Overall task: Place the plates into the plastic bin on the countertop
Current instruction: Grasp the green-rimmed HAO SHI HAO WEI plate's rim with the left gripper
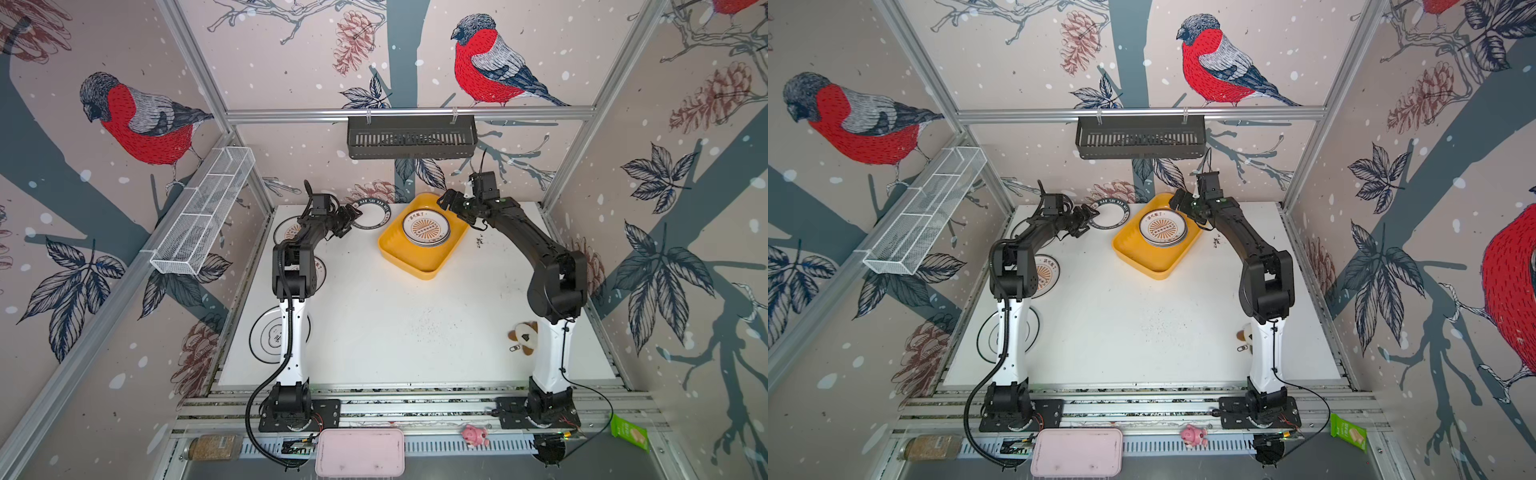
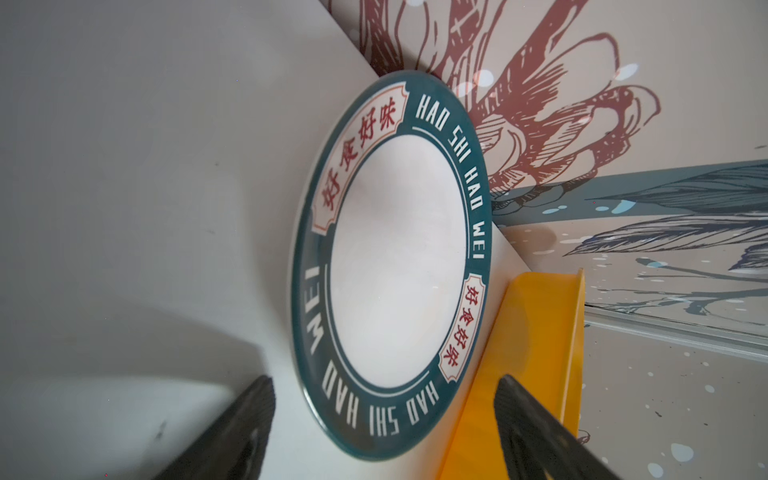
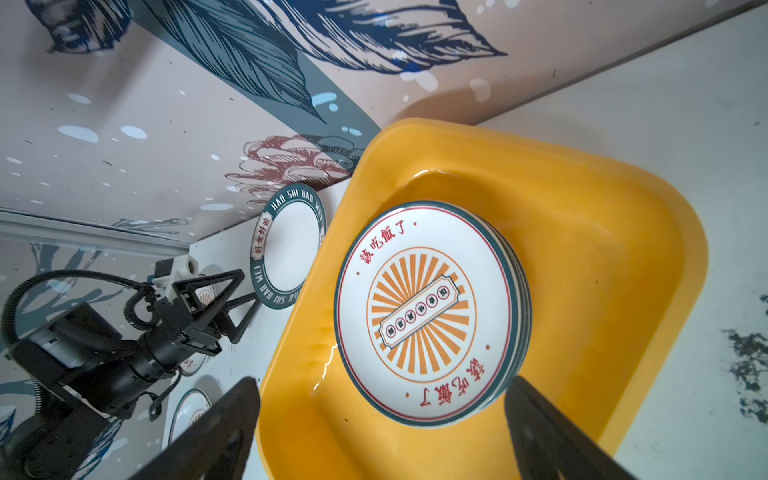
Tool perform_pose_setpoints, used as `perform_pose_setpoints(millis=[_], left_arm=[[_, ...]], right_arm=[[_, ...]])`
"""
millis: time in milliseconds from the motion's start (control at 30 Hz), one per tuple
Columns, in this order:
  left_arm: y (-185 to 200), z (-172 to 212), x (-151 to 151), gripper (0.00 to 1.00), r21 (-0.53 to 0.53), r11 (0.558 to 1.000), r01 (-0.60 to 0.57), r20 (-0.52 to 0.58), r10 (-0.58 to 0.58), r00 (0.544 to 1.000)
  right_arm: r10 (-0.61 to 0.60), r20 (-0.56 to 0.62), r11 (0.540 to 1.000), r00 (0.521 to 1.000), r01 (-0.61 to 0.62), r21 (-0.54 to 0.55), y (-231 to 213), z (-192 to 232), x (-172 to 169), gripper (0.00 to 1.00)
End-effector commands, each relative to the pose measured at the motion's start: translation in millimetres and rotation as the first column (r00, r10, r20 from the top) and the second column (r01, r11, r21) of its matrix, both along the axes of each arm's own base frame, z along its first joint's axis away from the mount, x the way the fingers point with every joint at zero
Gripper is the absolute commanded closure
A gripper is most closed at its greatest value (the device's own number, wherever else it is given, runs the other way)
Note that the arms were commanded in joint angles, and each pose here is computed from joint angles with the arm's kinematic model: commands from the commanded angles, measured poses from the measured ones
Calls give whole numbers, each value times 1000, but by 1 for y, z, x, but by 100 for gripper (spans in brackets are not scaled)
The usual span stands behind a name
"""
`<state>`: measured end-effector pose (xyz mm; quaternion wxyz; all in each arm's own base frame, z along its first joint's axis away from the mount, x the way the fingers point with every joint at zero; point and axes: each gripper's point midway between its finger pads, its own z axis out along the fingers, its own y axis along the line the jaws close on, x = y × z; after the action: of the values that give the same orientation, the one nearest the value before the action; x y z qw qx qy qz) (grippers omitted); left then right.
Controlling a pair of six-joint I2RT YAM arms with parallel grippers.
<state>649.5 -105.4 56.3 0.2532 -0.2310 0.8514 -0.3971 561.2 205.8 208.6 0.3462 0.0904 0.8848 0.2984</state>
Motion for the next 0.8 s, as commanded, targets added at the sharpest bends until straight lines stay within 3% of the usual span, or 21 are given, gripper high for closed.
perform_pose_setpoints(millis=[0,167,267,433,533,767], left_arm=[[0,-21,-4,25,-14,1000,-25,-68,24,997],[0,-31,-4,57,-24,999,-44,-92,41,995],[-1,-36,-4,67,-33,998,-50,-104,46,994],[-3,-35,-5,93,-47,998,-50,-108,45,993],[-5,-27,-5,100,-64,997,-49,-91,43,995],[-3,13,-12,100,-105,992,-64,-13,63,998]], right_arm=[[-51,52,999,997,51,9,-6,15,8,7],[-72,41,997,997,71,7,-9,13,8,10],[-79,47,997,996,78,17,-9,14,8,10],[-101,52,995,994,100,18,-13,14,6,8],[-106,47,994,993,106,20,-14,12,3,8],[-105,66,994,992,102,46,-13,18,-11,8]])
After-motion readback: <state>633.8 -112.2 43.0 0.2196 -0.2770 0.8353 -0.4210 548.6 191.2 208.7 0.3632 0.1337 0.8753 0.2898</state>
